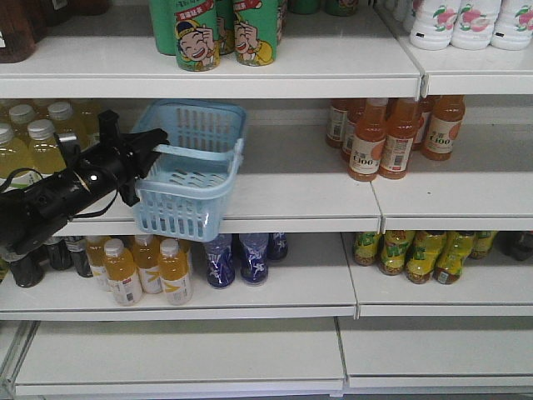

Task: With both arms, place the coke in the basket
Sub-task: 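Lift the basket off the shelf with the left gripper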

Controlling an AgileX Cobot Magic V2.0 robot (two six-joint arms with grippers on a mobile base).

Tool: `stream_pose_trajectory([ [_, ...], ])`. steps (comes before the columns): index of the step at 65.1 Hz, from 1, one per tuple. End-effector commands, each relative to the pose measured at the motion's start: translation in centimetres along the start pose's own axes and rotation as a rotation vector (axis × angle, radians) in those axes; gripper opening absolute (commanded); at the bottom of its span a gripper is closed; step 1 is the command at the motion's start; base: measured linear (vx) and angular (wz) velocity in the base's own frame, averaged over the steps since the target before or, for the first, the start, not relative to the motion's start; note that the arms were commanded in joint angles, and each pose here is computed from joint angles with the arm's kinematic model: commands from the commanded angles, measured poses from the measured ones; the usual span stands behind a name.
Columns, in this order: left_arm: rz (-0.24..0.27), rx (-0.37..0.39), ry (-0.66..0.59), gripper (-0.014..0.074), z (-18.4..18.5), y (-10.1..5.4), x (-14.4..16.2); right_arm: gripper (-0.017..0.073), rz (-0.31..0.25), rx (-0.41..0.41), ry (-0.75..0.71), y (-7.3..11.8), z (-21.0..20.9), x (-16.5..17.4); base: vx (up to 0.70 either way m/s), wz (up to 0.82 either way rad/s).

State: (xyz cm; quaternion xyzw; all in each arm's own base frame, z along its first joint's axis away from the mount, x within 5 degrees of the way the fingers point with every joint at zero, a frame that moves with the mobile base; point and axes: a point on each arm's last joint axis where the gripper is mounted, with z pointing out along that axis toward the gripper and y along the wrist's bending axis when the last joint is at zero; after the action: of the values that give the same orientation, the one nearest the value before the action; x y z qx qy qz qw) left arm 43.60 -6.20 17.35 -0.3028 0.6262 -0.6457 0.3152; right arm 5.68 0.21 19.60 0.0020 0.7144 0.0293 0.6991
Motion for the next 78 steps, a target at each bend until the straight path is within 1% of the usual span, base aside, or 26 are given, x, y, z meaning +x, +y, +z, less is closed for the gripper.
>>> stream_pose_trajectory([
  [1, 0.054, 0.177, 0.225, -0.0008, -0.1, -4.2, 2.1, -0.0005, -0.012, -0.004, -0.079, 0.0, -0.1, -0.5, 0.00, 0.00],
  [5, 0.044, 0.197, 0.337, -0.0008, -0.4, -4.5, 3.1, -0.0005, -0.012, -0.004, -0.079, 0.0, -0.1, -0.5, 0.00, 0.00],
  [7, 0.055, 0.224, 0.395, -0.0008, -0.7, -4.9, 3.7, -0.0005, -0.012, -0.004, -0.080, 0.0, -0.1, -0.5, 0.00, 0.00],
  [9, 0.075, 0.205, 0.436, -0.0008, -0.8, -5.0, 4.4, -0.0005, -0.012, -0.004, -0.080, 0.0, -0.1, -0.5, 0.00, 0.00],
  [12, 0.092, 0.182, 0.481, -0.0008, -1.3, -5.2, 5.5, -0.0005, -0.012, -0.004, -0.080, 0.0, -0.1, -0.5, 0.00, 0.00],
  [14, 0.103, 0.177, 0.510, -0.0008, -1.6, -5.8, 6.6, -0.0005, -0.012, -0.004, -0.080, 0.0, -0.1, -0.5, 0.00, 0.00],
  [16, 0.109, 0.170, 0.535, -0.0008, -2.0, -6.1, 7.5, -0.0005, -0.012, -0.004, -0.080, 0.0, -0.1, -0.5, 0.00, 0.00],
  [18, 0.104, 0.162, 0.554, -0.0008, -2.6, -6.3, 8.5, -0.0005, -0.012, -0.004, -0.080, 0.0, -0.1, -0.5, 0.00, 0.00],
  [21, 0.106, 0.166, 0.585, -0.0008, -3.5, -7.2, 10.4, -0.0005, -0.012, -0.004, -0.080, 0.0, -0.1, -0.5, 0.00, 0.00],
  [23, 0.104, 0.166, 0.604, -0.0008, -4.0, -7.5, 11.5, -0.0005, -0.012, -0.004, -0.080, 0.0, -0.1, -0.5, 0.00, 0.00],
  [27, 0.114, 0.168, 0.633, -0.0008, -5.4, -8.0, 13.5, -0.0005, -0.012, -0.004, -0.080, 0.0, -0.1, -0.5, 0.00, 0.00],
  [29, 0.124, 0.177, 0.649, -0.0008, -6.1, -8.6, 14.5, -0.0005, -0.012, -0.004, -0.080, 0.0, -0.1, -0.5, 0.00, 0.00],
  [34, 0.113, 0.177, 0.683, -0.0008, -7.8, -9.1, 16.5, -0.0005, -0.012, -0.004, -0.080, 0.0, -0.1, -0.5, 0.00, 0.00],
  [35, 0.118, 0.184, 0.689, -0.0008, -8.2, -9.5, 16.9, -0.0005, -0.012, -0.004, -0.080, 0.0, -0.1, -0.5, 0.00, 0.00],
  [39, 0.120, 0.194, 0.717, -0.0008, -9.3, -10.1, 18.3, -0.0005, -0.012, -0.004, -0.080, 0.0, -0.1, -0.5, 0.00, 0.00],
  [45, 0.148, 0.228, 0.746, -0.0008, -10.5, -11.4, 19.6, -0.0005, -0.012, -0.004, -0.080, 0.0, -0.1, -0.5, 0.00, 0.00],
  [54, 0.202, 0.302, 0.784, -0.0008, -11.8, -13.8, 21.3, -0.0005, -0.012, -0.004, -0.080, 0.0, -0.1, -0.5, 0.00, 0.00],
  [59, 0.217, 0.328, 0.799, -0.0008, -12.4, -14.7, 21.9, -0.0005, -0.012, -0.004, -0.080, 0.0, -0.1, -0.5, 0.00, 0.00],
  [66, 0.234, 0.357, 0.812, -0.0008, -13.0, -15.6, 22.4, -0.0005, -0.012, -0.004, -0.080, 0.0, -0.1, -0.5, 0.00, 0.00],
  [78, 0.249, 0.372, 0.820, -0.0007, -13.4, -16.1, 22.7, -0.0005, -0.012, -0.004, -0.079, 0.0, -0.1, -0.5, 0.00, 0.00],
])
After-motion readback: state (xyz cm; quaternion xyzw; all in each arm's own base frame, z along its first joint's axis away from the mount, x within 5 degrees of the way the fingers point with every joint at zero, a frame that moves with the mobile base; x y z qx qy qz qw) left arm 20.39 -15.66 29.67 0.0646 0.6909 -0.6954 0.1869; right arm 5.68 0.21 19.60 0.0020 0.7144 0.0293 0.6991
